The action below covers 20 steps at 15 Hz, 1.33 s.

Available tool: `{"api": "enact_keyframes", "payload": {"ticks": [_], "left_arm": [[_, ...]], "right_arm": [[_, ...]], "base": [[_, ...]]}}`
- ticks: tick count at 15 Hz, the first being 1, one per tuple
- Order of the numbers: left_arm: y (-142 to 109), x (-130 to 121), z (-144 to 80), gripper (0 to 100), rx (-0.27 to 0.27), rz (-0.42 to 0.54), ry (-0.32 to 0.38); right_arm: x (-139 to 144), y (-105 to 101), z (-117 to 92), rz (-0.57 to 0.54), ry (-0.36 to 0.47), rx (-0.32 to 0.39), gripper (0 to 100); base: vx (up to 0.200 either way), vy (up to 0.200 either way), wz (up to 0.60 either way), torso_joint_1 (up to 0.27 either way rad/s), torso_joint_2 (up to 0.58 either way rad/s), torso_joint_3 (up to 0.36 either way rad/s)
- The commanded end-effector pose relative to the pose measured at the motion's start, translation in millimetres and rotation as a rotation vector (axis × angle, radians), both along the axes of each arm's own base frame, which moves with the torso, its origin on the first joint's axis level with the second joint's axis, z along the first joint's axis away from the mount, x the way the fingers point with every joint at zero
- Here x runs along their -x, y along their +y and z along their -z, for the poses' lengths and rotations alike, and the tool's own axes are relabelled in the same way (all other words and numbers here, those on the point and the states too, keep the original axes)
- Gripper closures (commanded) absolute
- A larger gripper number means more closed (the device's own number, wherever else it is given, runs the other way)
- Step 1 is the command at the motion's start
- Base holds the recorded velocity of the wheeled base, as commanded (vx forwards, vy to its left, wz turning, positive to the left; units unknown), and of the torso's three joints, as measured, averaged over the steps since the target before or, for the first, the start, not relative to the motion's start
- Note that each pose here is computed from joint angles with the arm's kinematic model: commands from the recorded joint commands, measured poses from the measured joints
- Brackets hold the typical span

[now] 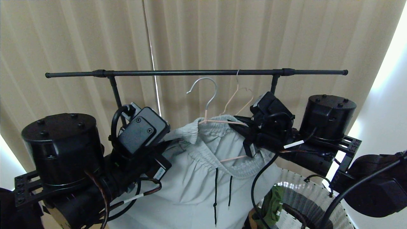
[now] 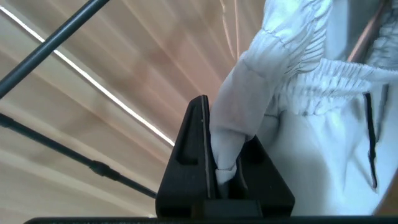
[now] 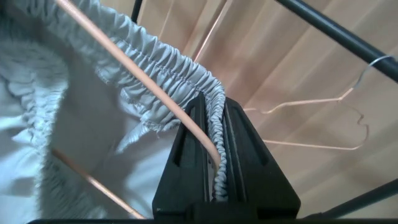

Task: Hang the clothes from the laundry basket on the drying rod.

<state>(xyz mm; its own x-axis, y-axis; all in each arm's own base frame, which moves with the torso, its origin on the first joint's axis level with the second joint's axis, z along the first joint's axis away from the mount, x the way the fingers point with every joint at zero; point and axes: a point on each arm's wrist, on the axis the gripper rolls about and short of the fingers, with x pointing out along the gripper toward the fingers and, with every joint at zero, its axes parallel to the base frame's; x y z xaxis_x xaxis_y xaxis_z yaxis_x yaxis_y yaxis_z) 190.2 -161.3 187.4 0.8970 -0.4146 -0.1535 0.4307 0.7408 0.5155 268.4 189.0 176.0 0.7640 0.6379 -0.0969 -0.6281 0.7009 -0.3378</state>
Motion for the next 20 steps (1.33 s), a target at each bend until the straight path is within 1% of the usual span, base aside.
{"api": "enact_keyframes", "payload": {"ticks": [1, 4, 5, 6, 7, 8, 10, 12, 14, 15, 16, 18, 20], "left_arm": [[1, -1, 1, 100, -0.002, -0.006, 0.002], [6, -1, 1, 100, 0.002, -0.023, 0.004], [7, -2, 0, 0, 0.010, -0.027, 0.003], [7, -2, 0, 0, 0.010, -0.027, 0.003], [9, 1, -1, 0, 0.054, 0.000, 0.020], [11, 5, -1, 0, 0.074, 0.028, 0.031], [16, 11, -4, 0, 0.089, 0.049, 0.026], [23, 18, -11, 0, 0.113, 0.050, 0.002], [35, 27, -10, 0, 0.117, 0.032, -0.005], [43, 33, -6, 0, 0.113, 0.016, 0.000], [50, 35, 0, 0, 0.104, -0.004, 0.015], [61, 39, 22, 0, 0.092, -0.041, 0.096], [66, 40, 33, 0, 0.085, -0.062, 0.142]], "right_arm": [[1, -1, 0, 0.000, 0.001, 0.000, 100], [3, -2, -5, 0.002, -0.010, -0.009, 100], [3, -2, -5, 0.002, -0.010, -0.009, 100], [3, -2, -5, 0.002, -0.010, -0.009, 100], [6, -6, -9, 0.007, -0.018, -0.015, 100], [6, -10, -10, 0.019, -0.021, -0.017, 100], [2, -22, -11, 0.063, -0.022, -0.016, 100], [4, -32, -15, 0.096, -0.033, -0.022, 100], [8, -39, -20, 0.109, -0.044, -0.029, 100], [8, -45, -23, 0.126, -0.052, -0.033, 100], [7, -49, -24, 0.139, -0.056, -0.037, 100], [10, -54, -31, 0.149, -0.066, -0.066, 100], [15, -57, -39, 0.149, -0.071, -0.102, 100]], "base": [[0.000, 0.000, 0.00, 0.000, 0.00, 0.000], [0.000, 0.000, 0.00, 0.000, 0.00, 0.000], [0.000, 0.000, 0.00, 0.000, 0.00, 0.000], [0.000, 0.000, 0.00, 0.000, 0.00, 0.000], [0.000, 0.000, 0.00, 0.000, 0.00, 0.000], [0.000, 0.000, 0.00, 0.000, 0.00, 0.000], [0.000, 0.000, 0.00, 0.000, 0.00, 0.000], [0.000, 0.000, 0.00, 0.000, 0.00, 0.000], [0.000, 0.000, 0.00, 0.000, 0.00, 0.000], [0.000, 0.000, 0.00, 0.000, 0.00, 0.000], [0.000, 0.000, 0.00, 0.000, 0.00, 0.000], [0.000, 0.000, 0.00, 0.000, 0.00, 0.000], [0.000, 0.000, 0.00, 0.000, 0.00, 0.000]]}}
